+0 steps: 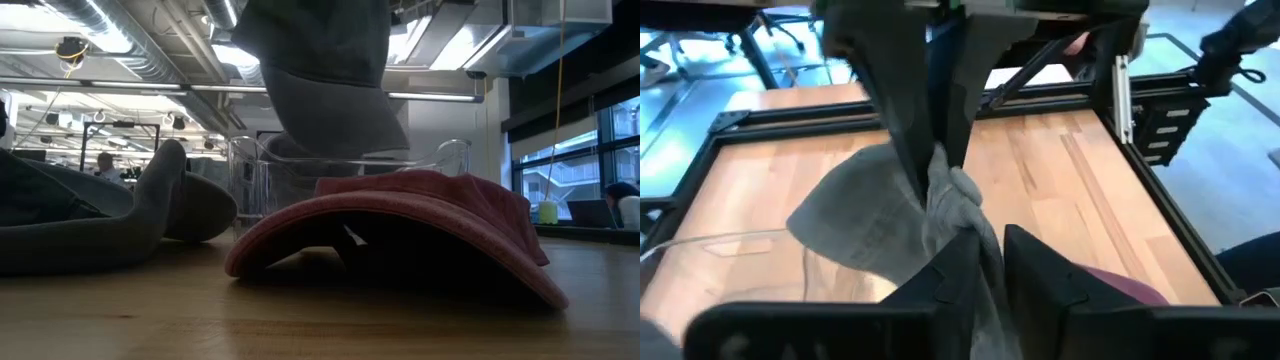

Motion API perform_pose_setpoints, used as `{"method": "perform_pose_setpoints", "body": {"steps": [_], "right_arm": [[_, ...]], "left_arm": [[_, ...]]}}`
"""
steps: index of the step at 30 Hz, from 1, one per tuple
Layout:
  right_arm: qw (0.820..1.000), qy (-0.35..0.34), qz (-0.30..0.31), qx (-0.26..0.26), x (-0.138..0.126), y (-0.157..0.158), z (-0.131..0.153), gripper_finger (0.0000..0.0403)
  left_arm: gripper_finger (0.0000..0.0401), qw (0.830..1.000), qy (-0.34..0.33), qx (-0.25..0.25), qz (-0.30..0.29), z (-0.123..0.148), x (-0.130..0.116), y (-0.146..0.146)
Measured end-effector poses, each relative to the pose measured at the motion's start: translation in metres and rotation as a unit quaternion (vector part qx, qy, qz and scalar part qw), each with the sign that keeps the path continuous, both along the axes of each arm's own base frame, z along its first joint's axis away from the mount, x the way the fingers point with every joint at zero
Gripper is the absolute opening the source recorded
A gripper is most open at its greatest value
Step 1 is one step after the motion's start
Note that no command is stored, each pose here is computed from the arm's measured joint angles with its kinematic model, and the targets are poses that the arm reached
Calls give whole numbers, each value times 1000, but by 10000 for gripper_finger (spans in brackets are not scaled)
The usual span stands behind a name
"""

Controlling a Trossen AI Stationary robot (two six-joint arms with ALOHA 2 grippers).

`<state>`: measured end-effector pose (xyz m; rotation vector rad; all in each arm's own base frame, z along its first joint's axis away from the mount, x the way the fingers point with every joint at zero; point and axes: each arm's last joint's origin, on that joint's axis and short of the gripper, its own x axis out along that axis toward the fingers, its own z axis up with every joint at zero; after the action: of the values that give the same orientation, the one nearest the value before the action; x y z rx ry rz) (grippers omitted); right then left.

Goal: Pick & Place hat
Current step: Put the top gray cap into the top transparent bin

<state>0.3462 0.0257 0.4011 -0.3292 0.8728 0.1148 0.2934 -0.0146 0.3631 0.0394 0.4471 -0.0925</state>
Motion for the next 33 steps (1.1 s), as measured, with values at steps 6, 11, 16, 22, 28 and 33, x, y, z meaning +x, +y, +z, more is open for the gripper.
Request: {"method": "perform_pose_setpoints", "body": {"steps": [6,11,16,22,28,33], "right_arm": [[998,-4,-45,-34,-1,-16,2,9],[996,-22,-60,-65,-6,-40,10,8],[990,-67,-82,-92,-9,-72,23,8],[985,-80,-119,-92,-10,-112,18,8],[986,-80,-136,-61,-7,-139,-7,8],[987,-67,-139,-45,-4,-143,-29,8]], "left_arm": [[104,1000,-18,10,11,14,-16,9],[124,998,-59,23,20,26,-46,17],[126,995,-93,18,43,10,-71,25],[124,991,-105,1,83,-14,-91,33],[127,989,-101,-14,105,-26,-97,39],[124,988,-99,-16,115,-28,-96,43]]}}
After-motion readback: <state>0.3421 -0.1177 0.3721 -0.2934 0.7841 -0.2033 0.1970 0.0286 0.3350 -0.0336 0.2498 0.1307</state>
